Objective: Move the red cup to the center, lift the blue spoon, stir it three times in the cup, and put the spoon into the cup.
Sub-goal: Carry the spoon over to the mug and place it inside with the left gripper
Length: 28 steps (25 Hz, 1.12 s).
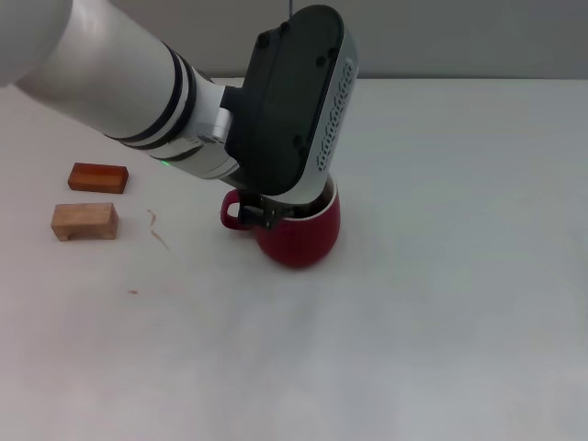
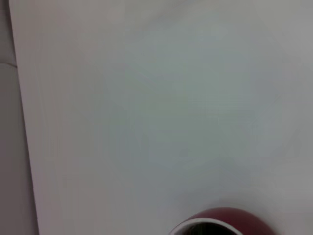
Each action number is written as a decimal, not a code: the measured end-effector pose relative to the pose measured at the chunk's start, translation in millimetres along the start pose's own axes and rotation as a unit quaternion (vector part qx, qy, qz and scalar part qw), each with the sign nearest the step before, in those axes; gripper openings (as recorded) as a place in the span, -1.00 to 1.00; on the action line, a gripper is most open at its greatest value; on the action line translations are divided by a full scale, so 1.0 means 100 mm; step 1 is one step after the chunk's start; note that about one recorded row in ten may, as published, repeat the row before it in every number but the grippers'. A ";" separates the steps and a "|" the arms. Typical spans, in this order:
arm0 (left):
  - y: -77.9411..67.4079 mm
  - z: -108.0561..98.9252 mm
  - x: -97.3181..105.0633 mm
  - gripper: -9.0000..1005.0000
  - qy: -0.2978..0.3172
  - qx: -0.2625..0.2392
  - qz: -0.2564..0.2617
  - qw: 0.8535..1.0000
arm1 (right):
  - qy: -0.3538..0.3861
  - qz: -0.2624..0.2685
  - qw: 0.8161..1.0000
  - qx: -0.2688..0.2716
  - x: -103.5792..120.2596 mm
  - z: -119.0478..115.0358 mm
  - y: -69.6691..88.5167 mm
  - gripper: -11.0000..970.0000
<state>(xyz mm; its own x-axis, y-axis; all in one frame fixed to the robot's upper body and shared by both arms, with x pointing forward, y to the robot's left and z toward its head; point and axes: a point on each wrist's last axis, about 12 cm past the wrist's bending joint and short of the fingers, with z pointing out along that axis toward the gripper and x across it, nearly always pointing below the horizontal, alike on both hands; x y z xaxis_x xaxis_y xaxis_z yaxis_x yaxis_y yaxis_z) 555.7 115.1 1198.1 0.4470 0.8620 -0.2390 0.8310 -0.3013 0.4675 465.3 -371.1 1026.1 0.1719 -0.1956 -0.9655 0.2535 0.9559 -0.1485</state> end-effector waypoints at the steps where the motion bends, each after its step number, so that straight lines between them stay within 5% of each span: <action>1: 0.01 0.02 0.01 -0.70 0.003 -0.004 -0.002 1.000 | 0.000 0.000 1.000 0.000 0.00 0.00 0.00 0.31; 17: -0.02 -0.06 0.14 -0.70 0.055 0.009 0.000 0.998 | -0.001 0.000 1.000 -0.002 0.00 0.01 0.01 0.31; 28: -0.08 -0.15 0.05 -0.70 0.039 0.024 0.004 0.999 | -0.002 0.001 1.000 -0.003 -0.01 0.02 0.02 0.31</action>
<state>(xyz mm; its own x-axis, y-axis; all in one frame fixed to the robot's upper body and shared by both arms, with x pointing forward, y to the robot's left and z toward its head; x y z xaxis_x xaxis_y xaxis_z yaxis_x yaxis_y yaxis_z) 546.6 127.8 1206.3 0.4283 0.8879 -0.1680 0.8436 -0.3262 0.4266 467.6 -369.8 1027.0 0.1767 -0.1950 -0.9648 0.2482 0.9573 -0.1481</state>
